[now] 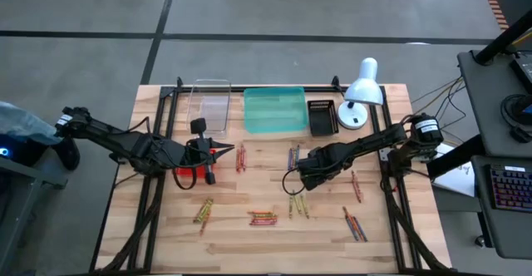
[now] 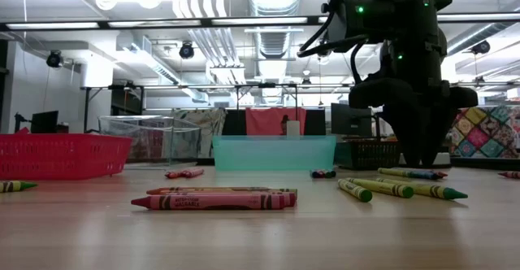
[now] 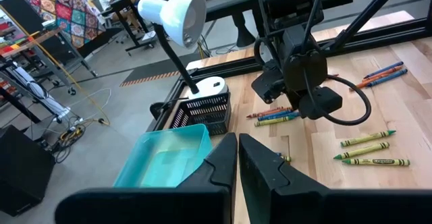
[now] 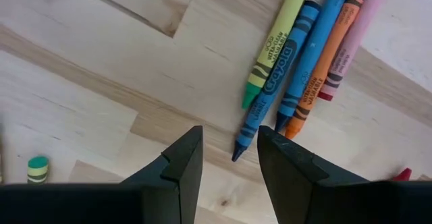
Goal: Sort crayons
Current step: Put the blue crayon into the black bin
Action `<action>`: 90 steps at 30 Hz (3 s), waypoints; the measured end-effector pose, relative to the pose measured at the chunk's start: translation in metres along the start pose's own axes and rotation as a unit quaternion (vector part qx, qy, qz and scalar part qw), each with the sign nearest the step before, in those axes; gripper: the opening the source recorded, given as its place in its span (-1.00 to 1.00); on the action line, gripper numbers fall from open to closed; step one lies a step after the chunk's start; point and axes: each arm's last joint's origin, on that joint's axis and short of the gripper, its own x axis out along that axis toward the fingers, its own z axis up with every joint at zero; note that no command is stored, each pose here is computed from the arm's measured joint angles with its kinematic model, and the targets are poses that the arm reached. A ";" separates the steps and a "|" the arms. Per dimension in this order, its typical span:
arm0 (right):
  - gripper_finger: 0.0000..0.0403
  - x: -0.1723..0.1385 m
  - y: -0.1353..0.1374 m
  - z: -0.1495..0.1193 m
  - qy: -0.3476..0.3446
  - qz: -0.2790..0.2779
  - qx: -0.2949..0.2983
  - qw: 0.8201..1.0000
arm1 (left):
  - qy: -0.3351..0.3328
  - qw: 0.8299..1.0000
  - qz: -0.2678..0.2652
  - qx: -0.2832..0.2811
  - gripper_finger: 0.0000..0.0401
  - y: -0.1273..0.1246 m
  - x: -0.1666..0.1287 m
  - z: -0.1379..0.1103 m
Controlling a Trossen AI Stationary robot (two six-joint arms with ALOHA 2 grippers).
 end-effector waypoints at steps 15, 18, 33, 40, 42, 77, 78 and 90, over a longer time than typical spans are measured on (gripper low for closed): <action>-0.33 0.012 0.002 0.001 0.011 -0.019 0.005 1.000 | 0.000 1.000 0.000 0.002 -1.00 0.000 0.000 0.000; -0.35 0.012 0.003 0.001 0.010 -0.016 0.005 1.000 | 0.000 1.000 0.000 0.002 -1.00 0.000 0.000 0.000; -0.60 0.014 0.006 0.003 -0.008 -0.003 0.005 1.000 | 0.000 1.000 0.000 0.002 -1.00 0.000 0.000 0.000; -0.67 0.015 0.005 0.003 -0.012 -0.003 0.005 1.000 | 0.000 1.000 0.000 0.002 -1.00 0.000 0.000 0.000; -0.68 0.016 0.005 0.003 -0.014 0.000 0.005 1.000 | 0.000 1.000 0.000 0.002 -1.00 0.000 0.000 0.000; -0.94 0.013 0.006 0.004 -0.026 0.009 -0.011 1.000 | 0.000 1.000 0.000 -0.001 -1.00 0.000 0.000 0.000; -0.95 0.011 0.008 0.005 -0.030 0.013 -0.014 0.999 | 0.000 1.000 0.000 -0.002 -1.00 0.000 0.000 0.000; -0.95 -0.032 0.018 0.015 -0.063 0.005 -0.051 0.997 | -0.001 1.000 0.000 -0.003 -1.00 0.000 0.000 0.000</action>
